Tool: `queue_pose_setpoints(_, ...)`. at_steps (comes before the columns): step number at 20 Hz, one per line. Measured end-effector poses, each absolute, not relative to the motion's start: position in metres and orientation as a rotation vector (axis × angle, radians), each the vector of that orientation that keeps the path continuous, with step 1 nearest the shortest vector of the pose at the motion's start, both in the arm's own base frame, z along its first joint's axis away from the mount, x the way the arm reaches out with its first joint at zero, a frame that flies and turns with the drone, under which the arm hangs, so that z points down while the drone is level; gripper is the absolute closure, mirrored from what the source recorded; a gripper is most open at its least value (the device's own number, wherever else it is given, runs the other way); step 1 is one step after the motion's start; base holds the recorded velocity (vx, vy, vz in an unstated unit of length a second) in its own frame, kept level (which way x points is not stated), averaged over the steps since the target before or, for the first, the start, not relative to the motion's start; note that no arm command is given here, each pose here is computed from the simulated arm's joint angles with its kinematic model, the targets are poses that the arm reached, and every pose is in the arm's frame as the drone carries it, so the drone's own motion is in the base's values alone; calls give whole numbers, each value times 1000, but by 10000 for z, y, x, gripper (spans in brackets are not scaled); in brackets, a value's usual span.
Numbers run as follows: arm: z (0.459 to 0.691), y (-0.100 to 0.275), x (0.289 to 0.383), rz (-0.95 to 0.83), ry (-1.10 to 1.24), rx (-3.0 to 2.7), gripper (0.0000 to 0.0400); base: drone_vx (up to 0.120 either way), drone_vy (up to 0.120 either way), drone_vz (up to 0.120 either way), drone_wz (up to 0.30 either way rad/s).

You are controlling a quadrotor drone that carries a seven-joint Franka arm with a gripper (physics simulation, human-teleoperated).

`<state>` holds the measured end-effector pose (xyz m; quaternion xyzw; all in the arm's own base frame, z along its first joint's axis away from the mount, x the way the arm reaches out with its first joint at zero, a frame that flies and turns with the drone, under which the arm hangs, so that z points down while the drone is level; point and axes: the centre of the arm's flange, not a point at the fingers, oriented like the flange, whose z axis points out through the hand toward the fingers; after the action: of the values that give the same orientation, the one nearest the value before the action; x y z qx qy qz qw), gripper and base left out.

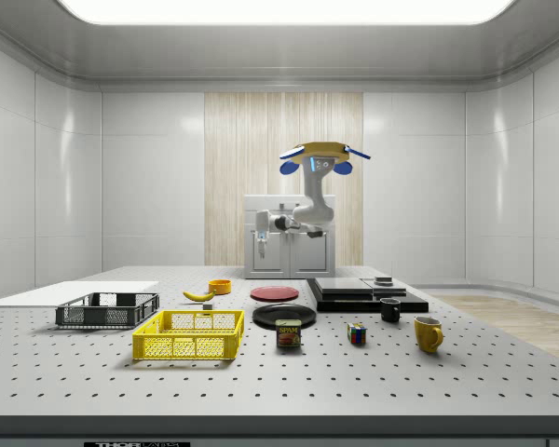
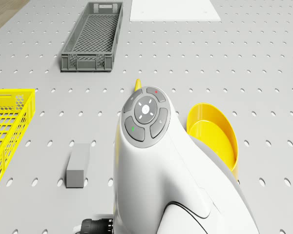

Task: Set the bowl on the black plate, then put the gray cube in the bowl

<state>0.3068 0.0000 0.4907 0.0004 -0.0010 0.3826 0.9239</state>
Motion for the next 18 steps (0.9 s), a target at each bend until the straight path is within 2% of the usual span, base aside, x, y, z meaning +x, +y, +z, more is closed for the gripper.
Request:
queue_pose_setpoints(2, 4907, 0, 3068, 785, -2, 1, 0, 120, 0, -80, 0)
queue_pose_setpoints(7, 4907, 0, 3068, 785, -2, 1, 0, 120, 0, 0, 0)
queue_pose_setpoints(10, 4907, 0, 3068, 785, -2, 1, 0, 120, -120, 0, 0)
queue_pose_setpoints(16, 4907, 0, 3068, 785, -2, 1, 0, 120, -120, -113, 0)
queue_pose_setpoints(18, 4907, 0, 3068, 785, -2, 1, 0, 120, -120, 0, 0)
